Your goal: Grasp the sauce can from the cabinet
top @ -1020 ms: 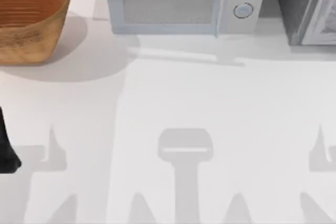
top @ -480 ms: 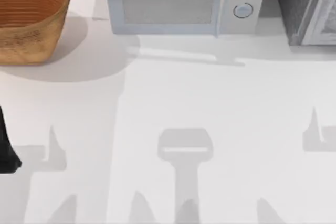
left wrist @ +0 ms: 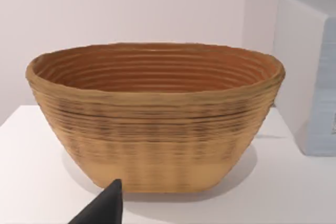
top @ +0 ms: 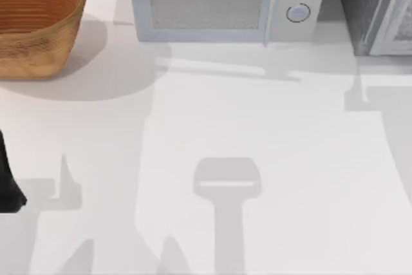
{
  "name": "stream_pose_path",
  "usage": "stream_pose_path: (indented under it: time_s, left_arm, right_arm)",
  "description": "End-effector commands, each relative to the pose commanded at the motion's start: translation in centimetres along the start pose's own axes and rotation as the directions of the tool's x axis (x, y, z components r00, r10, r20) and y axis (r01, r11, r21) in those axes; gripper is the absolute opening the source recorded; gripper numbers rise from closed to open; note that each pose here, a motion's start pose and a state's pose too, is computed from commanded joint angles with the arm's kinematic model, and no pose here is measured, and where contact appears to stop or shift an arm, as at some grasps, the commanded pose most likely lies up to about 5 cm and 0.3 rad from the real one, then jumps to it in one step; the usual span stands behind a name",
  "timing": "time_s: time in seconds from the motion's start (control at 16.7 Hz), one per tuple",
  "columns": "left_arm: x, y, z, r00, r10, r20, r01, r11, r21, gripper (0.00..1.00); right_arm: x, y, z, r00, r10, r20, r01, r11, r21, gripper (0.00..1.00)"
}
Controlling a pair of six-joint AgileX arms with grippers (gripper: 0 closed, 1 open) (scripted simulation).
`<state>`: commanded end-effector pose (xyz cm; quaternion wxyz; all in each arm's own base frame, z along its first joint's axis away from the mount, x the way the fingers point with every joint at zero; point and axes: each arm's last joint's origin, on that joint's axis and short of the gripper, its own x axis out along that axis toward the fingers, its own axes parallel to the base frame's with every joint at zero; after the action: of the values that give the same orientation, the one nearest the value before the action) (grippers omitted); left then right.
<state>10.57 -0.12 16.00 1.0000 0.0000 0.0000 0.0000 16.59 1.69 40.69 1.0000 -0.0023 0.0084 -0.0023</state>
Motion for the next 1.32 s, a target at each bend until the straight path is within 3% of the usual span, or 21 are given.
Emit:
stream_pose_path:
  time_s: [0.24,0.48,1.08,1.32]
  left_arm:
    - [0.0,0.0,0.0,1.000,0.000,0.000,0.000,1.000,0.000,1.00]
    - [0.0,0.0,0.0,1.000,0.000,0.000,0.000,1.000,0.000,1.00]
    - [0.0,0.0,0.0,1.000,0.000,0.000,0.000,1.000,0.000,1.00]
    - [0.0,0.0,0.0,1.000,0.000,0.000,0.000,1.000,0.000,1.00]
  right_arm:
    - [4.2,1.3,6.2,1.000,0.002,0.007,-0.002,1.000,0.001,1.00]
    - [7.5,2.5,9.4,1.000,0.003,0.012,-0.003,1.000,0.003,1.00]
    - [9.1,3.1,10.6,1.000,0.001,0.022,-0.001,1.000,0.006,1.00]
    - [12.7,5.2,11.0,1.000,0.000,0.017,0.000,1.000,0.007,1.00]
